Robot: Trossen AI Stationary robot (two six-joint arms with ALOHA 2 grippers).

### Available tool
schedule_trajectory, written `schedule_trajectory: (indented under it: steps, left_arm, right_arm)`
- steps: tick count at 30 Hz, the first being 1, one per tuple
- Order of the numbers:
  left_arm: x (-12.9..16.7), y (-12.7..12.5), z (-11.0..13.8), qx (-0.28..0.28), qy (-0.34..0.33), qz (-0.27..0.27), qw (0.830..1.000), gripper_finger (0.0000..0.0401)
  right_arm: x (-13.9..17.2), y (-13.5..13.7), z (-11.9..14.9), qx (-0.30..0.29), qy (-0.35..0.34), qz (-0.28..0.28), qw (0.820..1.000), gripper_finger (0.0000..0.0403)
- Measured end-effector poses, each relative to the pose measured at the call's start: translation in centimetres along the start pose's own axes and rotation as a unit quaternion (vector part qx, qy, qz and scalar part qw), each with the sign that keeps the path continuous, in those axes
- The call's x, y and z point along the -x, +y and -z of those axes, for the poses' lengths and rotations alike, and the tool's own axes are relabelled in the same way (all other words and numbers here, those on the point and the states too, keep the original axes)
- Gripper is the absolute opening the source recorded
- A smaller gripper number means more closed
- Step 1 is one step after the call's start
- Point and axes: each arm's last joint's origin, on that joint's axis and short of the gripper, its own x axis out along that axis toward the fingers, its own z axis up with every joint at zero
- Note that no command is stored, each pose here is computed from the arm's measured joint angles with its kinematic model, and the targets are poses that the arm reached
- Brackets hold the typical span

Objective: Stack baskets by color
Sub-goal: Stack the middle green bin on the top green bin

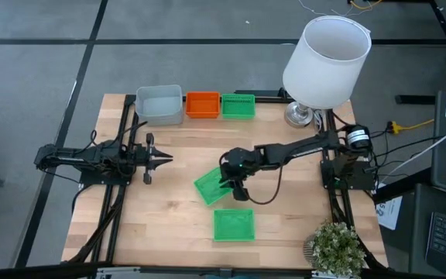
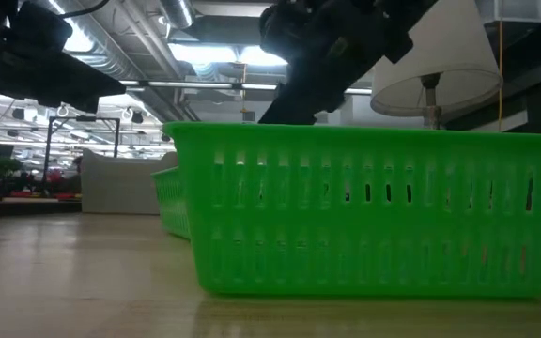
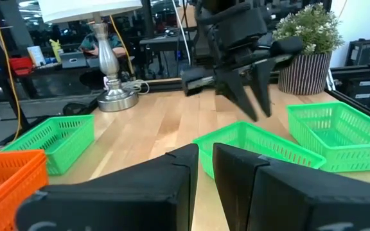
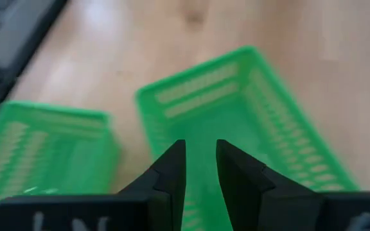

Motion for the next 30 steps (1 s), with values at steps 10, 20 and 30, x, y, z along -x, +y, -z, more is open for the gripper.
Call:
schedule_trajectory:
  steps: [10, 20, 30]
  left_arm:
    - [0.0, 0.0, 0.0, 0.0, -0.001, 0.001, 1.0, 0.0041]
    - [0.0, 0.0, 0.0, 0.0, -0.001, 0.001, 1.0, 0.0041]
    - [0.0, 0.0, 0.0, -0.001, -0.001, 0.001, 1.0, 0.0041]
  right_arm:
    - [-1.4, 2.5, 1.5, 0.081, 0.057, -0.017, 0.995, 0.0087]
    - [-1.4, 3.3, 1.7, 0.107, 0.073, 0.025, 0.991, 0.0087]
    - [-1.3, 3.2, 2.2, 0.125, 0.096, 0.044, 0.986, 0.0087]
